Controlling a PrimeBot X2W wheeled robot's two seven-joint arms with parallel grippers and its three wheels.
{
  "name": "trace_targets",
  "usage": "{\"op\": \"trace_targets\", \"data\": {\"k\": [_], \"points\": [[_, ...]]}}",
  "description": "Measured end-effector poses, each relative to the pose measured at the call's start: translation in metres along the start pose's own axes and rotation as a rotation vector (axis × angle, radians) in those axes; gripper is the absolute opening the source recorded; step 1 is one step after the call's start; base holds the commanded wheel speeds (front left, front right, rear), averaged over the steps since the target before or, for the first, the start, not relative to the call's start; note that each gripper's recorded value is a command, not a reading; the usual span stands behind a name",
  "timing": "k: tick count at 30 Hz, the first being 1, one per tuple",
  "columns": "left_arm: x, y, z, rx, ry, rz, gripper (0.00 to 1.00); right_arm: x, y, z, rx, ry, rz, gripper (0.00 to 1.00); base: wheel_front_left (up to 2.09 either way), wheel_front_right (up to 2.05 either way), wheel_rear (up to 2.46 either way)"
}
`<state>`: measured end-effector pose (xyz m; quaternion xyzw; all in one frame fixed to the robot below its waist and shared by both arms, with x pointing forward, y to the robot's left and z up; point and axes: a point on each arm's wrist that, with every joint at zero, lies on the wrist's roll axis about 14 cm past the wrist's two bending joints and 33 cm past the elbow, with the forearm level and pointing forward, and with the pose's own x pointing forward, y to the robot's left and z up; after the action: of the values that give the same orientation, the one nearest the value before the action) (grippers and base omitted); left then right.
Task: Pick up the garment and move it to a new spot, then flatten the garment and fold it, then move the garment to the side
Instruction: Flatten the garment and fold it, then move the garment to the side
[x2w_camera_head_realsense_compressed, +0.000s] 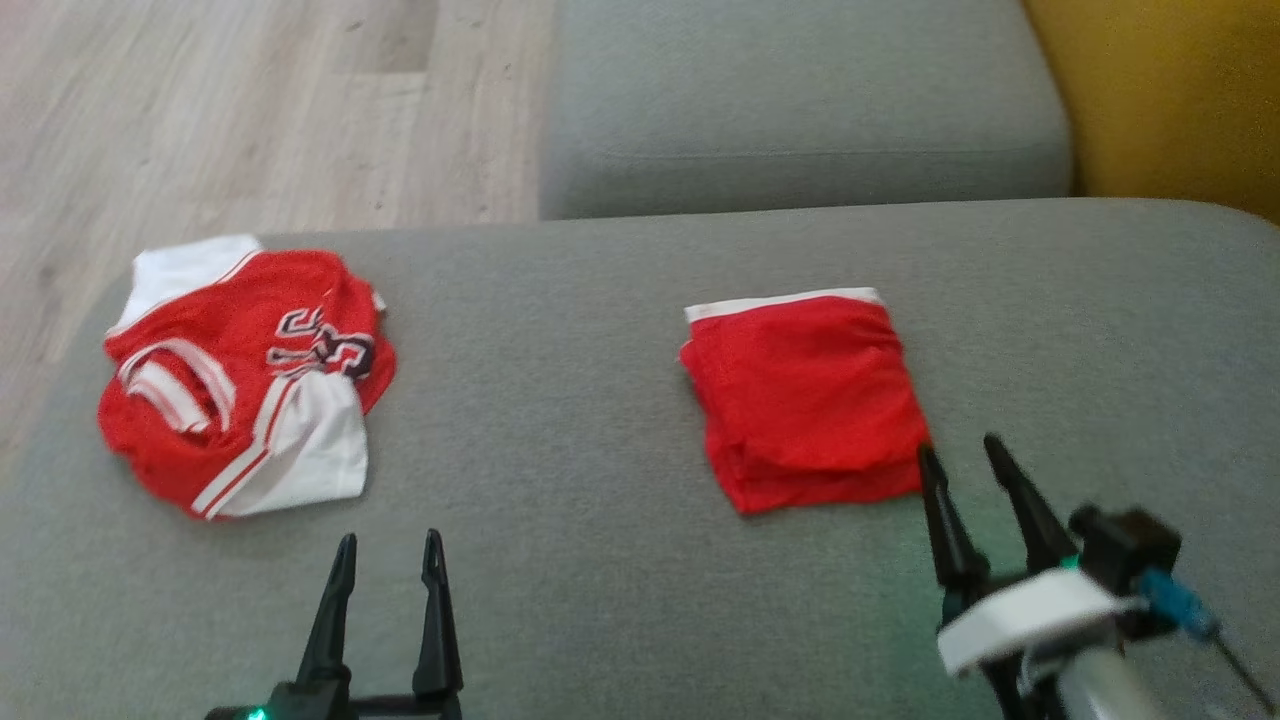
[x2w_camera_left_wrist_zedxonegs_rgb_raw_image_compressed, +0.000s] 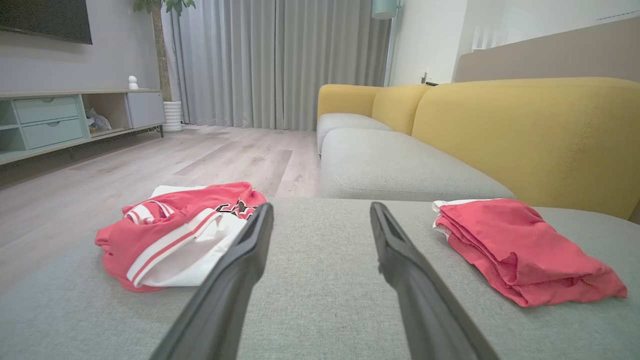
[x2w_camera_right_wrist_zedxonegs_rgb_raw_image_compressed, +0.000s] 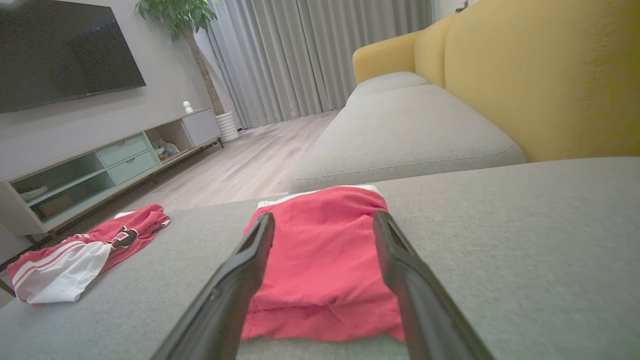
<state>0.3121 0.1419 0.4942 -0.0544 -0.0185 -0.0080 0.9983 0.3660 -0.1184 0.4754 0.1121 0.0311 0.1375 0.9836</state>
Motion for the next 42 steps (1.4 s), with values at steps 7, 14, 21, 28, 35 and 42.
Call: {"op": "trace_targets", "data": {"k": [7,14,21,28,35,42], "points": [[-0.001,0.000,-0.004,0.013,0.012,-0.007,1.00,-0.027,-0.006,0.014,-0.063,-0.065,-0.052,1.00,0.00,0.00,0.00],[-0.001,-0.003,-0.001,0.015,-0.001,-0.017,1.00,-0.036,-0.009,0.018,-0.099,-0.081,-0.066,1.00,0.00,0.00,0.00],[-0.006,-0.002,-0.004,0.017,0.007,-0.010,1.00,-0.039,-0.008,0.014,-0.096,-0.073,-0.070,1.00,0.00,0.00,0.00],[-0.010,0.005,-0.011,0.026,0.030,0.022,1.00,-0.039,-0.008,0.010,-0.092,-0.060,-0.072,1.00,0.00,0.00,0.00],[-0.012,0.008,-0.017,0.032,0.050,0.035,1.00,-0.039,-0.004,0.006,-0.080,-0.052,-0.069,1.00,0.00,0.00,0.00],[-0.012,0.008,-0.021,0.034,0.063,0.036,1.00,-0.040,-0.006,0.001,-0.075,-0.037,-0.075,1.00,0.00,0.00,0.00]]}}
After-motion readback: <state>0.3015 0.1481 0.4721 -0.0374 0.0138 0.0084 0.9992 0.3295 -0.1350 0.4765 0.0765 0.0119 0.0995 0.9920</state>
